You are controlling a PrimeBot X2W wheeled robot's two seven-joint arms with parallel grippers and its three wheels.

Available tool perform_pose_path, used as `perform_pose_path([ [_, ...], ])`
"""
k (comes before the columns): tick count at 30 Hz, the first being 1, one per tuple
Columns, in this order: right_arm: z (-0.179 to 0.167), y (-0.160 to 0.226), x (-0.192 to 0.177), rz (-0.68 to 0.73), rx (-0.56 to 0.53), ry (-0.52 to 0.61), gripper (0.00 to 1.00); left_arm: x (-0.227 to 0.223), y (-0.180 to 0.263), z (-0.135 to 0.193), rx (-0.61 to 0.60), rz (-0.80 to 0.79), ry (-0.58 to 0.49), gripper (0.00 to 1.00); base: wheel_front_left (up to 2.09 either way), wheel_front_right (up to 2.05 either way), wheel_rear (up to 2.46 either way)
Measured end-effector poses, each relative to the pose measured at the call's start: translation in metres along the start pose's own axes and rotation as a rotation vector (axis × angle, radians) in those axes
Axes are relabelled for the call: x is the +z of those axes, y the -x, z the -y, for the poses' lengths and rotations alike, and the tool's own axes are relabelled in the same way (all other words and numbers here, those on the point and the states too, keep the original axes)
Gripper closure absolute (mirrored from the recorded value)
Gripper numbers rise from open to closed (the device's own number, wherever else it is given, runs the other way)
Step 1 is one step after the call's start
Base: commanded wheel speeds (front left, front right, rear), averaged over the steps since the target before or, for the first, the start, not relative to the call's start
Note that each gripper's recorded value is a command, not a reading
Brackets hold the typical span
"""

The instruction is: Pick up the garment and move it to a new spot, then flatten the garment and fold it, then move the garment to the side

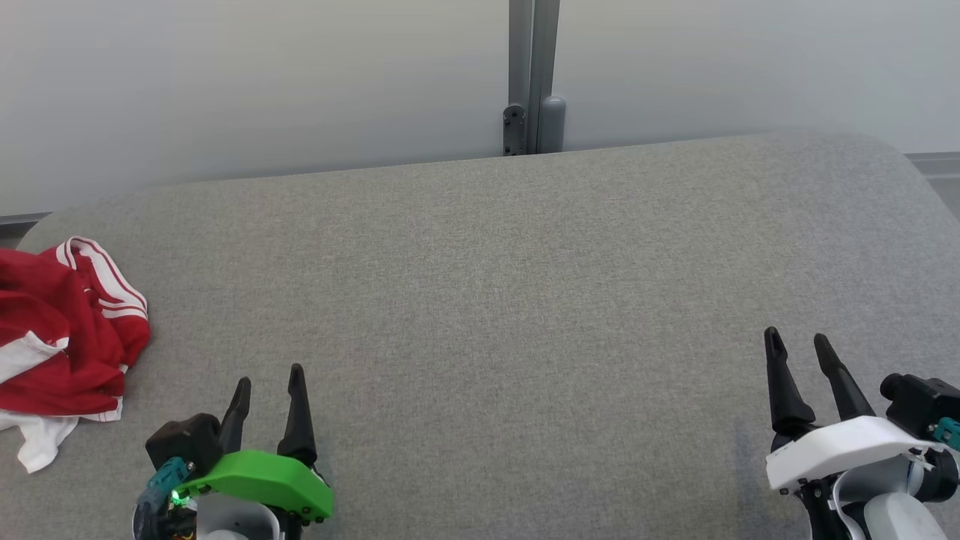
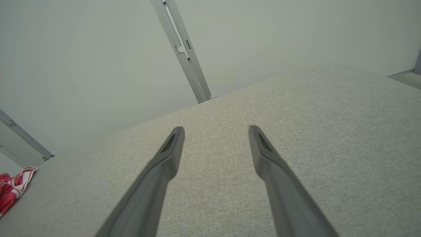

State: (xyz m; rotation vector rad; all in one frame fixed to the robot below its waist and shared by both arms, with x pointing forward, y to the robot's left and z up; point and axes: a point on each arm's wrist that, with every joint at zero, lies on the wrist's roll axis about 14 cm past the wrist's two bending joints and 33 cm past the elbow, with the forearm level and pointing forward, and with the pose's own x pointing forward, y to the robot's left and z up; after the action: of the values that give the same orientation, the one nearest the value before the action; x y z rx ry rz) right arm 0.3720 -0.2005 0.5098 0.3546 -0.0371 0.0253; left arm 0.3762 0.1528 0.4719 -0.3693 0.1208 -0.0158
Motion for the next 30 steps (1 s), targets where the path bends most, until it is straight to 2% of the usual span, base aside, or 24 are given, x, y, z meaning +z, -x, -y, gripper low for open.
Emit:
perform_pose_path([
  [17, -0.0031, 0.0010, 0.0068, 0.032, 0.029, 0.168, 0.00, 0.0063, 0.0023, 0.0061, -0.027, 0.051, -0.187, 0.00, 0.00, 0.00, 0.00],
  [30, -0.0027, 0.0011, 0.0099, 0.050, 0.037, 0.261, 0.00, 0.0083, 0.0046, 0.0081, -0.038, 0.078, -0.289, 0.00, 0.00, 0.00, 0.00],
])
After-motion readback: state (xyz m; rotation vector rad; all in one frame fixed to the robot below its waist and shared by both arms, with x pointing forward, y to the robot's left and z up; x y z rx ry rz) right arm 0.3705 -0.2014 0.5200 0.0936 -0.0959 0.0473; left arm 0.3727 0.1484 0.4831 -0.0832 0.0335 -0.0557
